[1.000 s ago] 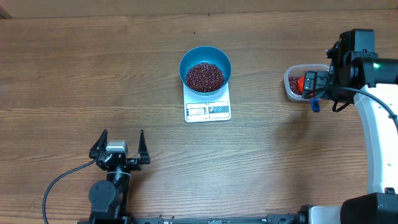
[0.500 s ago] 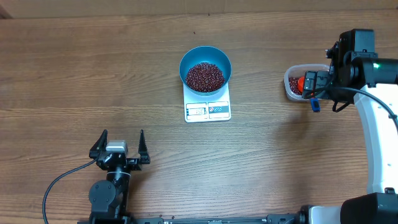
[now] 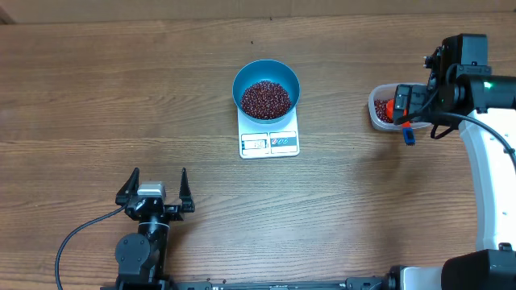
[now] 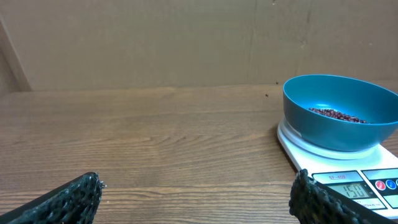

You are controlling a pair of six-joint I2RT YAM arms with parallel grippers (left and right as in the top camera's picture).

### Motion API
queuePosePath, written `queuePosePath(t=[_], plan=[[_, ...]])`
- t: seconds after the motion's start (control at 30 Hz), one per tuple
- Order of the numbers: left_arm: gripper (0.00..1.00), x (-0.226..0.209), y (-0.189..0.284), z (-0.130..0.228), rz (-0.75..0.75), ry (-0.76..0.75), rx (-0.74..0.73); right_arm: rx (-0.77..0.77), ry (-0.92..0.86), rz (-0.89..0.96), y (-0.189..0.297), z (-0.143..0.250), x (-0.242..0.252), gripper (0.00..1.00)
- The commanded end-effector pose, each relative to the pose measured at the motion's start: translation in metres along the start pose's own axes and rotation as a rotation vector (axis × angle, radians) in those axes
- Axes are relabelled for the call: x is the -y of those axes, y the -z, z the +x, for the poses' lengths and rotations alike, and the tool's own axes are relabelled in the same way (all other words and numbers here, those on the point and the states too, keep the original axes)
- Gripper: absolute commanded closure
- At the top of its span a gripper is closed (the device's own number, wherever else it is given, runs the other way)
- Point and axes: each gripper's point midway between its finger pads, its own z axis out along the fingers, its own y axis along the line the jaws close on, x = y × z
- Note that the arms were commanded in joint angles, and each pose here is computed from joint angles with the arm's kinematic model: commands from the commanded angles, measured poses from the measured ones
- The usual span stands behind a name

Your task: Scoop item into bowl and weigh 150g on scale

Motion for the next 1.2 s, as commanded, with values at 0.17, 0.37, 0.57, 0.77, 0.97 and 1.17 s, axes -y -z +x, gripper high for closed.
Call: queuePosePath(t=[0.17,0.37,0.57,0.77,0.97,1.17], plan=[[0.00,0.000,0.000,0.000,0.000,-0.016,0.003,0.316,-0.038,-0.184,0.041,-0.060,-0.026,0.00],[0.01,0.000,0.000,0.000,0.000,-0.015,0.003,0.441,-0.148,-0.231,0.055,-0.069,-0.027,0.00],[0.00,0.000,0.000,0.000,0.000,-0.016,0.003,0.561,-0.205,-0.264,0.052,-0.067,-0.027,0.00],[0.00,0.000,0.000,0.000,0.000,-0.016,0.003,0.644,-0.255,-0.297,0.046,-0.051,-0.027,0.00],[0.00,0.000,0.000,0.000,0.000,-0.015,0.003,0.710,-0.252,-0.309,0.040,-0.029,-0.027,0.00],[0.00,0.000,0.000,0.000,0.000,-0.015,0.003,0.783,-0.252,-0.323,0.035,-0.004,-0.025,0.00]])
